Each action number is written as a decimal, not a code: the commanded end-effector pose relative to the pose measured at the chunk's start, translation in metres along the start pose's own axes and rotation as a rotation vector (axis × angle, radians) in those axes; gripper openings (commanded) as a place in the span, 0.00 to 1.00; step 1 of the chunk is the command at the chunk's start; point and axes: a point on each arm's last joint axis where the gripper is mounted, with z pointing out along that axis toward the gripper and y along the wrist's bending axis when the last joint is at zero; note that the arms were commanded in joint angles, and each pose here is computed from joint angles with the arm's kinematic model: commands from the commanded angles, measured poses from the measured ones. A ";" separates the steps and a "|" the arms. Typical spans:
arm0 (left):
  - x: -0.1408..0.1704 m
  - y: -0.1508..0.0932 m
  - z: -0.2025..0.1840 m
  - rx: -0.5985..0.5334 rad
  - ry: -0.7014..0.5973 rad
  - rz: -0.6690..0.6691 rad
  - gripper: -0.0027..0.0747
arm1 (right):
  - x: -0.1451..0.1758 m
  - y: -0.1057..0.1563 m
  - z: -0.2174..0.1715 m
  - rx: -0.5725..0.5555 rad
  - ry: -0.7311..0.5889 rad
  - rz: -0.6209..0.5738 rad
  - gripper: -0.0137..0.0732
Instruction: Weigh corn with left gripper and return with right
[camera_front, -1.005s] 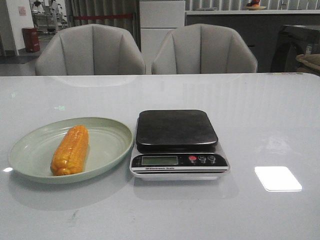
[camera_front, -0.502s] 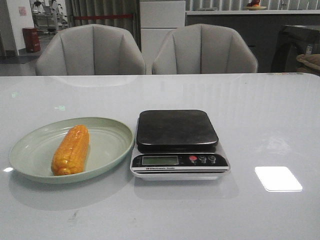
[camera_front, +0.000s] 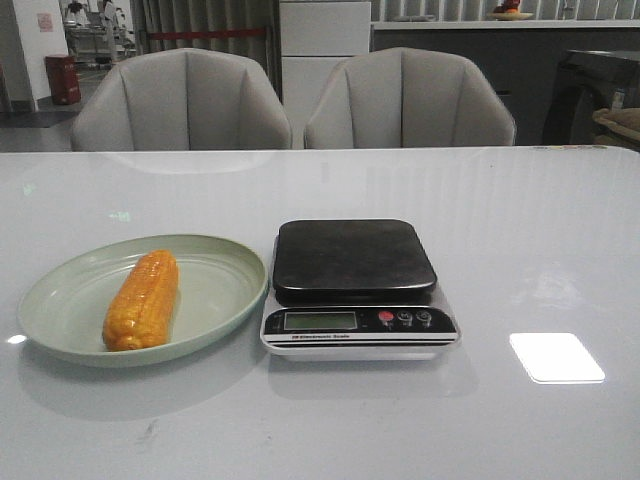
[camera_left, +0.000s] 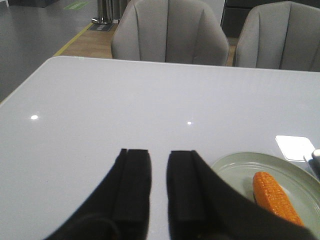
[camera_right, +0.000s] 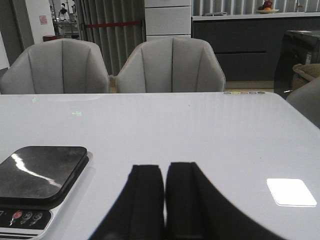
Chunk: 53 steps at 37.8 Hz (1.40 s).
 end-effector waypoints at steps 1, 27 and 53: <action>-0.021 -0.003 -0.001 0.019 -0.061 0.003 0.60 | -0.005 0.000 -0.002 0.000 -0.095 -0.020 0.37; -0.044 -0.080 0.096 0.281 0.429 0.002 0.79 | -0.005 0.000 -0.002 0.000 -0.095 -0.020 0.37; 0.045 -0.159 0.207 0.290 0.825 0.020 0.79 | -0.005 0.000 -0.002 0.000 -0.095 -0.020 0.37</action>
